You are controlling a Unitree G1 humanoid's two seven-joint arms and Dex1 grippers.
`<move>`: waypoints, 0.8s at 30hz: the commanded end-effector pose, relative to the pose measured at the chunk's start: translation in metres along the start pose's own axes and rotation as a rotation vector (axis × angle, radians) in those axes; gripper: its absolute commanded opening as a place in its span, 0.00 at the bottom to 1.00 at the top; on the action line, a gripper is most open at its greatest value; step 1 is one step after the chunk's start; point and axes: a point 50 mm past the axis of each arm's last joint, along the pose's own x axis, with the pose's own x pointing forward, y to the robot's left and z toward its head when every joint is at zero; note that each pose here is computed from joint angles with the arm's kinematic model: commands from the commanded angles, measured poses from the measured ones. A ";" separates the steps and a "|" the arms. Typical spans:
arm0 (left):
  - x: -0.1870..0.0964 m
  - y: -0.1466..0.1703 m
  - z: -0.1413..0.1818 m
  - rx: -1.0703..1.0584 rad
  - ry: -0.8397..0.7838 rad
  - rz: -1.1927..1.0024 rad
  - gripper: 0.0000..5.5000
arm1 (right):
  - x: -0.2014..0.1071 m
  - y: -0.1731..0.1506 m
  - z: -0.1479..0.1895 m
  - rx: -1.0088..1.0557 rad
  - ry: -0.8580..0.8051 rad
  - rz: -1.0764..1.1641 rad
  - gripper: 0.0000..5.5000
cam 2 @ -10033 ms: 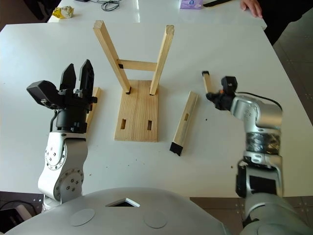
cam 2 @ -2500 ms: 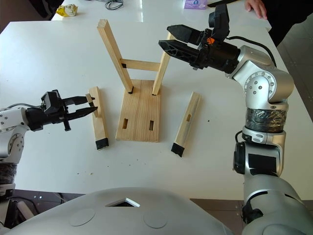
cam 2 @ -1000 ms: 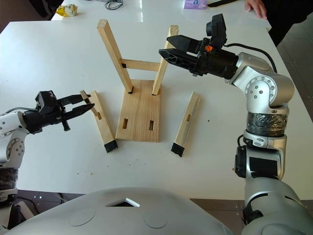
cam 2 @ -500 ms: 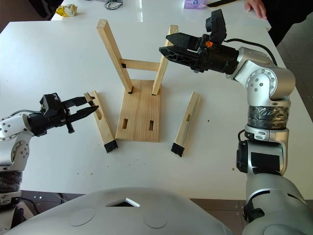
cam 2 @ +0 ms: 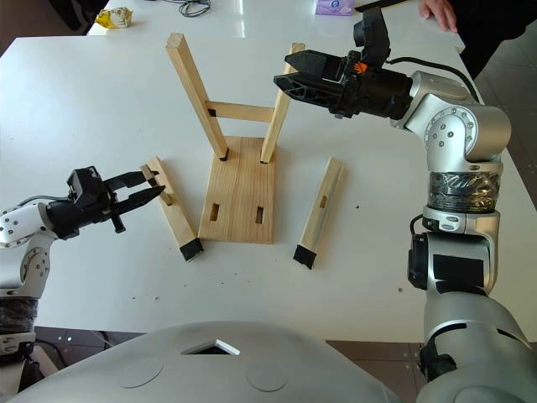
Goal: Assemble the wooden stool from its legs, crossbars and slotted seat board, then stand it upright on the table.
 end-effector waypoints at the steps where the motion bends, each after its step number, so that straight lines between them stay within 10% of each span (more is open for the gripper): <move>1: 0.003 -0.001 -0.003 -0.004 0.022 -0.022 0.24 | 0.002 0.001 0.004 -0.012 0.019 0.006 0.66; 24: -0.016 -0.029 -0.031 -0.187 -0.056 0.218 0.24 | 0.005 0.001 0.002 0.016 0.037 0.014 0.66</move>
